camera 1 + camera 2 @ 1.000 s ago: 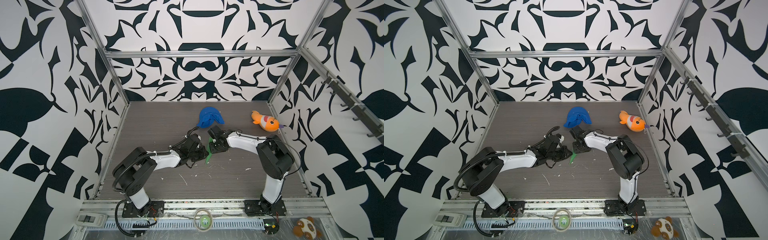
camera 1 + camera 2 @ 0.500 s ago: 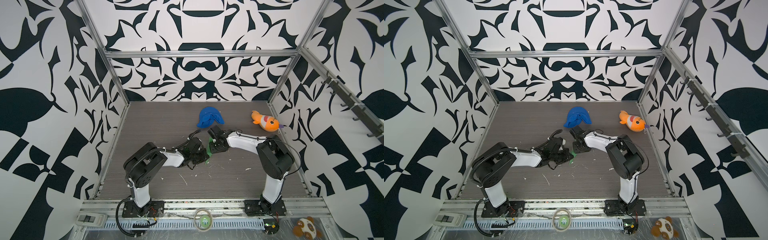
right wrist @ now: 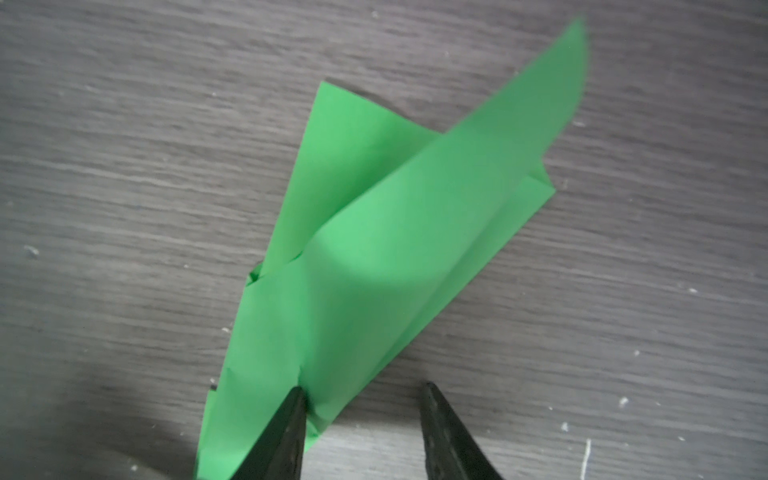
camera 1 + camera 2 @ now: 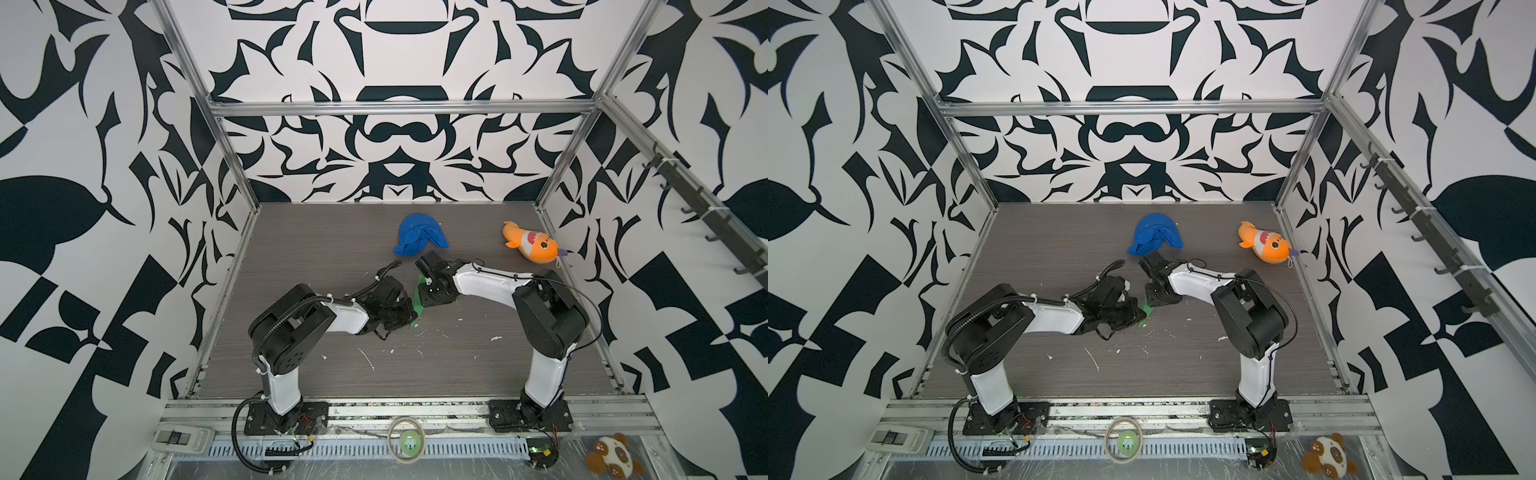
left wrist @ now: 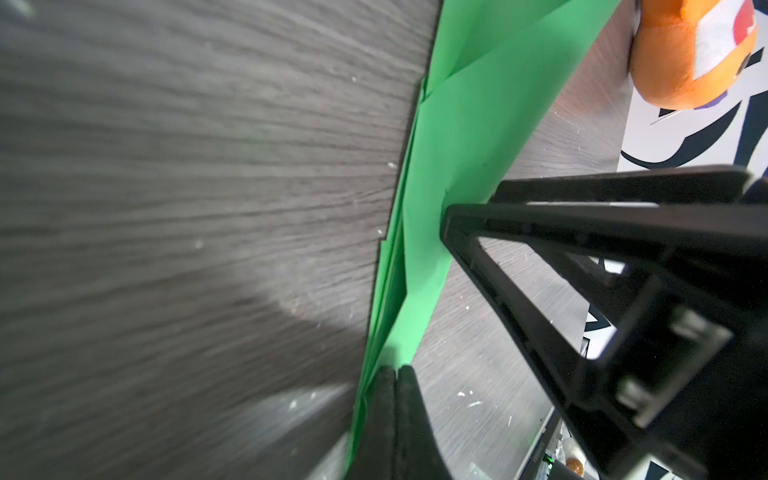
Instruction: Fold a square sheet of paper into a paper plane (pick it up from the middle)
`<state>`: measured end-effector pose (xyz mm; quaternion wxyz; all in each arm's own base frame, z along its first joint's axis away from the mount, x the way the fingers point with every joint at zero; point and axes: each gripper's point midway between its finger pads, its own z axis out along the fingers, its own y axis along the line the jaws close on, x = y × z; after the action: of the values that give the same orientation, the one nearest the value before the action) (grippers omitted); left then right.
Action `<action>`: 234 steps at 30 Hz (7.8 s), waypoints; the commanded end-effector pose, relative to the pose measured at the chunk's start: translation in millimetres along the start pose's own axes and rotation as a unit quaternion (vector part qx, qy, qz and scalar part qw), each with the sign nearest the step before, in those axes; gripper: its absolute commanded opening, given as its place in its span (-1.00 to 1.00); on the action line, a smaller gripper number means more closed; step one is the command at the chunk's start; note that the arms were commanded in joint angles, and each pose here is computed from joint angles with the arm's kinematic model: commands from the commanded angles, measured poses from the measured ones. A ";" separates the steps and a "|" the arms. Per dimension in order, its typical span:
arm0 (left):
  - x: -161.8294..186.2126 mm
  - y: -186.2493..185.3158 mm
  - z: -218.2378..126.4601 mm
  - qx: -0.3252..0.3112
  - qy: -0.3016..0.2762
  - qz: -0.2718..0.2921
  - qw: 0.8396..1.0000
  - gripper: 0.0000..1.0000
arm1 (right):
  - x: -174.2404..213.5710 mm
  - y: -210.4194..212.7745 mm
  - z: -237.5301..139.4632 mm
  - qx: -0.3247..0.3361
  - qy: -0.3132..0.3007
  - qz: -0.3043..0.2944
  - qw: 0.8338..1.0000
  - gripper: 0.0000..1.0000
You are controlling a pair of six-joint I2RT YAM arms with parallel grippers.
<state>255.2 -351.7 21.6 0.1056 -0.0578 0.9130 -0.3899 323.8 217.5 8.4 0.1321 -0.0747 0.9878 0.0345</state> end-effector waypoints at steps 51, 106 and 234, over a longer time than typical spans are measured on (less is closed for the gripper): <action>35.8 75.7 -35.2 -0.161 0.042 -0.003 0.986 -1.00 | 18.1 75.1 -25.3 -0.359 0.030 -0.095 0.928 -0.83; 43.4 87.0 -37.7 -0.182 0.058 -0.004 0.982 -1.00 | -6.6 68.7 -34.2 -0.375 -0.020 -0.042 0.926 -0.88; 56.4 93.0 -49.1 -0.194 0.091 0.023 0.976 -1.00 | -71.5 -24.7 10.3 -0.030 0.022 -0.130 0.991 -1.00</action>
<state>215.6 -299.0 17.9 0.0808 -0.0043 0.9538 -0.2893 366.3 236.6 20.7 0.0795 -0.2515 0.9578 0.1140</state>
